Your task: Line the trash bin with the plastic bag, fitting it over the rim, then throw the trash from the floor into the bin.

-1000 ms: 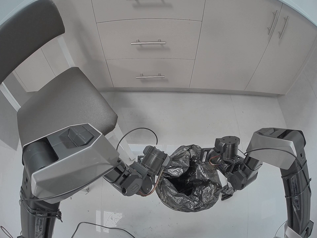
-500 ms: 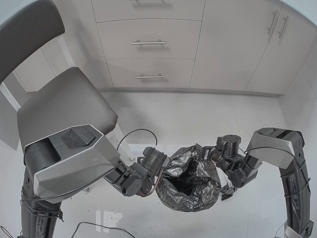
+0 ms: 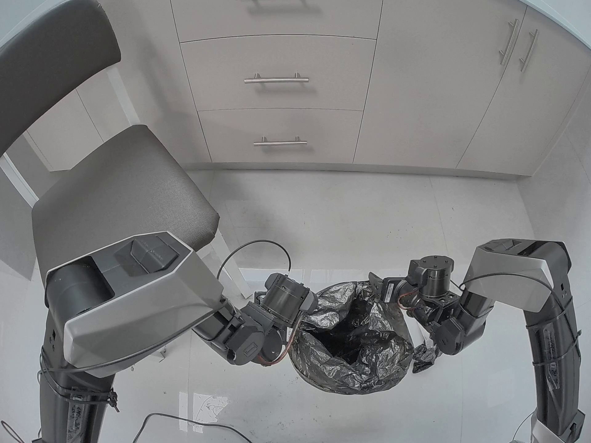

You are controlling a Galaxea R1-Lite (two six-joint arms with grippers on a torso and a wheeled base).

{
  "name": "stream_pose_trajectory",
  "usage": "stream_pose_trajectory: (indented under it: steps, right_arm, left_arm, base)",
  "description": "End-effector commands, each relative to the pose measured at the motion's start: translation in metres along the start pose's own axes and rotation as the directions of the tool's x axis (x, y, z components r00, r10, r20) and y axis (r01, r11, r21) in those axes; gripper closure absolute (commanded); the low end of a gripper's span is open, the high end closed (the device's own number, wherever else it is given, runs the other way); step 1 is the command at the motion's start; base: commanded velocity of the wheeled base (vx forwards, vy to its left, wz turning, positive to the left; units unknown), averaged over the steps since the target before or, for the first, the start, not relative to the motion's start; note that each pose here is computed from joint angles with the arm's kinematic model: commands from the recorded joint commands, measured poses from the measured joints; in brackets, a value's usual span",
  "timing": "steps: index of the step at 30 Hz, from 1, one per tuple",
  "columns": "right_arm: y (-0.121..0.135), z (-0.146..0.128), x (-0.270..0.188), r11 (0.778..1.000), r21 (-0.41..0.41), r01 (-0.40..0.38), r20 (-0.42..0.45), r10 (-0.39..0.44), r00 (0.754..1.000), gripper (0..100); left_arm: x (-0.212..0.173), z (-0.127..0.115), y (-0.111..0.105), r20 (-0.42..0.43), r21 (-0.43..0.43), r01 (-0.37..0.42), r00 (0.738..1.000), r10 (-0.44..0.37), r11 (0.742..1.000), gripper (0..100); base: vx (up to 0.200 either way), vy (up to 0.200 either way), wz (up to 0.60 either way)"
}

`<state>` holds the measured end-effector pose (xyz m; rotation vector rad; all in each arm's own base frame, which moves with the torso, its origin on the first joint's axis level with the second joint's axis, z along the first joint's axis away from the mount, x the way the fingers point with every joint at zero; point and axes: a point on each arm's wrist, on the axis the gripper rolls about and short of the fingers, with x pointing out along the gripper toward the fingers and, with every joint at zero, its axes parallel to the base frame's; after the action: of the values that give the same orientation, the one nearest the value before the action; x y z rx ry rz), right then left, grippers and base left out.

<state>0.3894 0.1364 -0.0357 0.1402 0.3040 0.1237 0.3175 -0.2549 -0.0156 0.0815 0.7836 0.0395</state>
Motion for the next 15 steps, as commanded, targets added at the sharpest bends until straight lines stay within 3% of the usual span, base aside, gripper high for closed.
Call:
stream_pose_trajectory:
  steps: [1, 5, 6, 9, 15]
  right_arm:
    - [0.011, 0.011, -0.053, 0.999, -0.009, -0.049, -0.003, 0.049, 0.999, 0]
    - [0.012, -0.017, -0.088, 0.996, -0.027, -0.081, -0.068, 0.079, 0.995, 0]
    - [0.008, -0.032, -0.093, 0.997, -0.028, -0.069, -0.128, 0.065, 0.990, 0]
    - [-0.001, -0.052, -0.092, 1.000, -0.012, -0.029, -0.195, 0.026, 0.980, 0]
    - [-0.009, -0.068, -0.082, 1.000, -0.020, 0.016, -0.222, -0.020, 0.975, 0]
  left_arm:
    - [-0.003, 0.001, 0.000, 0.003, -0.005, 0.005, 1.000, -0.005, 1.000, 0]
    - [-0.002, 0.001, 0.000, 0.003, -0.006, 0.004, 1.000, -0.004, 1.000, 0]
    - [-0.002, 0.001, 0.000, 0.003, -0.006, 0.004, 1.000, -0.004, 1.000, 0]
    - [-0.002, 0.001, 0.000, 0.002, -0.006, 0.005, 1.000, -0.005, 1.000, 0]
    - [-0.003, 0.001, 0.000, 0.003, -0.005, 0.005, 1.000, -0.005, 1.000, 0]
  base:
    - [0.000, 0.000, 0.00]
    - [0.000, 0.000, 0.00]
    - [0.000, 0.000, 0.00]
    - [0.000, 0.000, 0.00]
    - [0.000, 0.000, 0.00]
